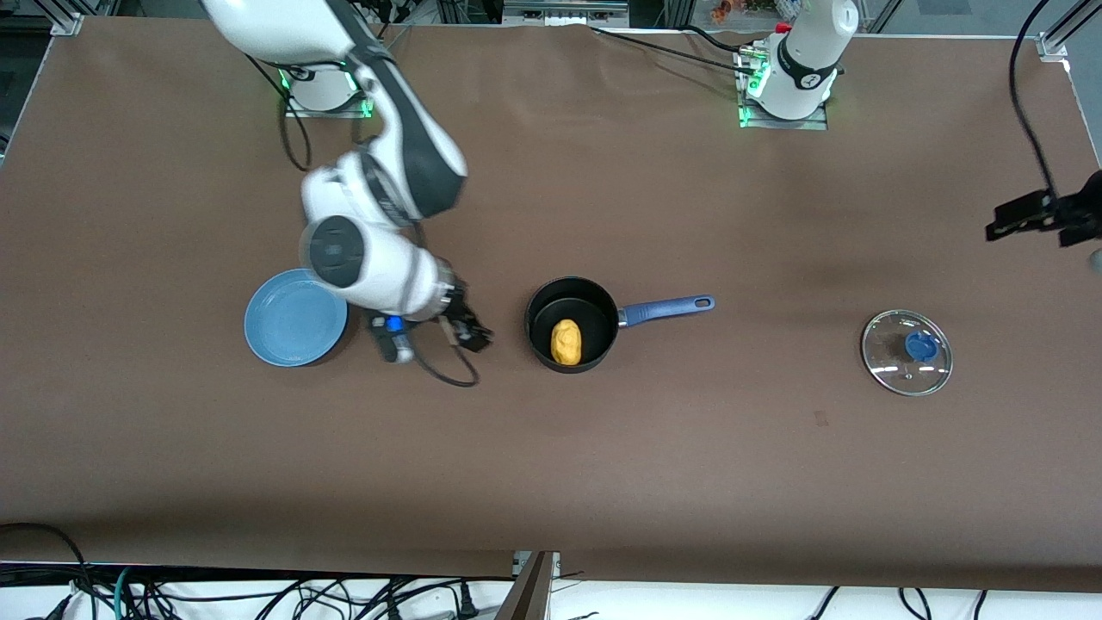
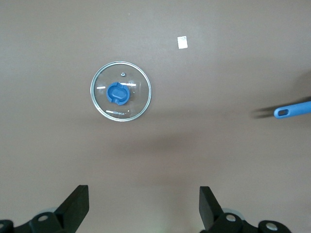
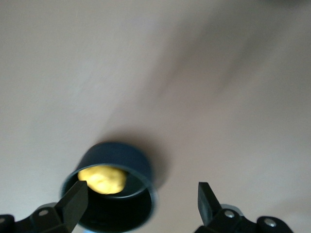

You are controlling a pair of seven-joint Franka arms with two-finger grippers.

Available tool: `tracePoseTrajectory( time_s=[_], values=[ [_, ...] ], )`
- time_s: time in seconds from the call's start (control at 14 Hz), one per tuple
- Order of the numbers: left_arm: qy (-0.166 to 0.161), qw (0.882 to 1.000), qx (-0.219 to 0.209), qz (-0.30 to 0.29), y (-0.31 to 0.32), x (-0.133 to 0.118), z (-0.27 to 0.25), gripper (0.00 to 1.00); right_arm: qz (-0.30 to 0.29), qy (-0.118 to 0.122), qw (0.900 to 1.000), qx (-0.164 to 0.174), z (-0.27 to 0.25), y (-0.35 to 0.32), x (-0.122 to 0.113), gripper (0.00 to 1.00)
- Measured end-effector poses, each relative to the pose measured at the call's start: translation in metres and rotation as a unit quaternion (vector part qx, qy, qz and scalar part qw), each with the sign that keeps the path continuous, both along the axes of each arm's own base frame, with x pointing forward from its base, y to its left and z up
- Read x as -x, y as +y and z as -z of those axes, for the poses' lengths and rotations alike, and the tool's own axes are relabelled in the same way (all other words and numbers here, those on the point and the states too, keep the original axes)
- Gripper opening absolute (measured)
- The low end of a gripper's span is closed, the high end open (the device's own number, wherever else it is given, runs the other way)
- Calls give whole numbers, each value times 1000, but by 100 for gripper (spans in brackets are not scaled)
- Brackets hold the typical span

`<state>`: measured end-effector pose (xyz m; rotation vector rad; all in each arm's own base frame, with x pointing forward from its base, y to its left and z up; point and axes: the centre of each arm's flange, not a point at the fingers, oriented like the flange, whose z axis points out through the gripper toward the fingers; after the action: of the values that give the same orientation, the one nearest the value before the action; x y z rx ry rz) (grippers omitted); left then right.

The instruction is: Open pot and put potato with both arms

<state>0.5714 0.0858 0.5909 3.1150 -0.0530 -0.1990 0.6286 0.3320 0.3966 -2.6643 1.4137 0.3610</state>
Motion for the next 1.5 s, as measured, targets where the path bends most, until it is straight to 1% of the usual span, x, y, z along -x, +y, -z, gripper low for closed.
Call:
tracePoseTrajectory(
  time_s=[0.07, 0.21, 0.36, 0.43, 0.5, 0.57, 0.64, 0.79, 0.86, 0.93, 1.0, 1.07, 1.14, 1.29, 1.36, 1.5],
  values=[
    [-2, 1000, 0, -1, -1, 2, -7, 100, -23, 2, 1000, 2, -20, -27, -1, 100],
    [1, 1000, -1, 1, -11, 2, -7, 100, -67, 8, 998, -3, -54, -78, 7, 100],
    [1, 1000, -3, 1, -30, -1, -7, 100, -105, 15, 994, -17, -90, -136, 24, 100],
    [1, 1000, -5, -12, -41, -2, -7, 100, -120, 16, 992, -18, -109, -165, 34, 100],
    [2, 1000, -7, -24, -51, -2, -7, 100, -141, 11, 990, -5, -128, -189, 44, 100],
    [4, 999, -9, -31, -59, -2, -7, 100, -176, 2, 984, 15, -145, -207, 55, 100],
    [5, 999, -9, -36, -62, -2, -6, 100, -221, -4, 975, 27, -158, -217, 64, 100],
    [8, 999, -10, -41, -59, -2, -5, 100, -303, -10, 952, 43, -166, -234, 71, 100],
    [9, 999, -10, -41, -59, -3, -4, 100, -337, -11, 940, 43, -166, -243, 70, 100],
    [9, 999, -10, -40, -60, -3, -3, 100, -370, -12, 928, 38, -164, -252, 69, 100],
    [10, 999, -10, -39, -61, -3, -3, 100, -396, -14, 918, 31, -162, -261, 67, 100],
    [9, 999, -9, -37, -63, -3, -3, 100, -411, -17, 911, 28, -163, -269, 66, 100],
    [7, 999, -9, -36, -64, -4, -5, 100, -421, -20, 906, 30, -167, -274, 65, 100],
    [4, 999, -9, -36, -64, -5, -10, 100, -439, -26, 896, 62, -183, -271, 64, 100],
    [5, 999, -9, -37, -64, -5, -11, 100, -447, -27, 891, 72, -191, -265, 64, 100],
    [6, 999, -9, -39, -62, -7, -10, 100, -453, -23, 888, 73, -200, -259, 68, 100]
  ],
)
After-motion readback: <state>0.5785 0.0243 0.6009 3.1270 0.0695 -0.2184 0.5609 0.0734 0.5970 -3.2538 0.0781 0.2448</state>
